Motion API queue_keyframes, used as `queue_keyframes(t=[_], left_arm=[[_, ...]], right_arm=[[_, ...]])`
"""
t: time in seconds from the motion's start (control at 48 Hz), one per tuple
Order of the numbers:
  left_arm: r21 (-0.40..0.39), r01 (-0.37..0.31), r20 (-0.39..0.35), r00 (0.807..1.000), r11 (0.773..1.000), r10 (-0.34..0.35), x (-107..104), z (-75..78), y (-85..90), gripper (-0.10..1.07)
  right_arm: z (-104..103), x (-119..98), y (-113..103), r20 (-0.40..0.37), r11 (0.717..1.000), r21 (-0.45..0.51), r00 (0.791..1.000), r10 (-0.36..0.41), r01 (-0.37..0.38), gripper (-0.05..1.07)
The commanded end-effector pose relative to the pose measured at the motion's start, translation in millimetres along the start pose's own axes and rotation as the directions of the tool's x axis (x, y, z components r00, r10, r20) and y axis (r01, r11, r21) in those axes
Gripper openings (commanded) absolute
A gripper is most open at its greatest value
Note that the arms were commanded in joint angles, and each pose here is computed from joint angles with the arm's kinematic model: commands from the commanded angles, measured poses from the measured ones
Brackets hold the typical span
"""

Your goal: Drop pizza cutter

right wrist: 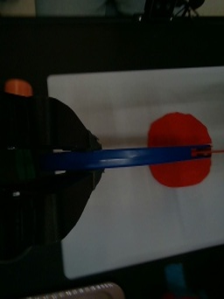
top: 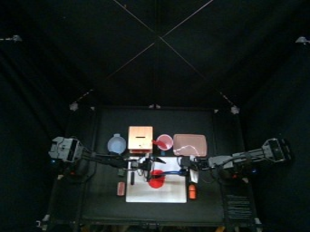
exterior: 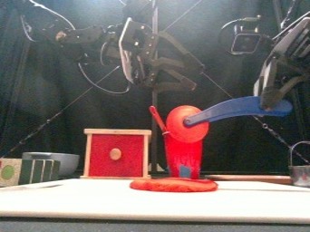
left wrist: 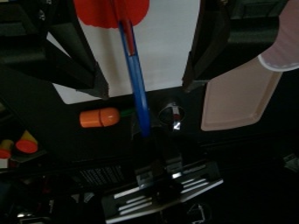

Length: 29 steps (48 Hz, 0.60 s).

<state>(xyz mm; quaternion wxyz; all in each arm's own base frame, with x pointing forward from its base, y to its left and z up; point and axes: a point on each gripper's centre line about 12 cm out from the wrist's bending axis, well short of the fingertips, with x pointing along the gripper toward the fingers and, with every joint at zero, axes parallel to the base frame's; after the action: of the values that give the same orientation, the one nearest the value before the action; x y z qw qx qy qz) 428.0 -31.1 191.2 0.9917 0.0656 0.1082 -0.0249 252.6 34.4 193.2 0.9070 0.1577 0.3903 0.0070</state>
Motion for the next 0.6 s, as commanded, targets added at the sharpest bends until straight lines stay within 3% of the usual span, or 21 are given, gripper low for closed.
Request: queue_keyframes(t=[0.0, 0.104, 0.271, 0.417, 0.583], left_arm=[[-0.004, -0.01, 0.045, 0.999, 1.0, 0.01, -4.4, 13.6, 1.4, 0.98], [-0.004, -0.012, 0.036, 0.999, 1.0, 0.012, -6.6, 9.5, 0.4, 0.98], [-0.003, -0.006, 0.023, 1.0, 1.0, 0.006, -9.4, 4.1, -2.4, 0.98], [-0.008, 0.0, 0.011, 1.0, 1.0, 0.001, -11.1, -0.6, -6.2, 0.98], [-0.005, 0.009, -0.005, 1.0, 1.0, -0.009, -14.6, -6.1, -10.2, 0.98]], right_arm=[[4.9, -13.5, 2.1, 0.0, 0.988, 0.154, 0.999, 0.033, -0.033, 0.4], [-0.7, -21.7, -0.7, -0.042, 0.938, 0.344, 0.998, 0.052, -0.034, 0.4], [-12.8, -33.7, -6.7, -0.093, 0.838, 0.546, 0.995, 0.036, 0.021, 0.4], [-21.0, -39.0, -13.4, -0.126, 0.716, 0.691, 0.992, -0.014, 0.098, 0.4], [-27.0, -35.2, -18.0, -0.154, 0.593, 0.788, 0.985, -0.073, 0.167, 0.41]])
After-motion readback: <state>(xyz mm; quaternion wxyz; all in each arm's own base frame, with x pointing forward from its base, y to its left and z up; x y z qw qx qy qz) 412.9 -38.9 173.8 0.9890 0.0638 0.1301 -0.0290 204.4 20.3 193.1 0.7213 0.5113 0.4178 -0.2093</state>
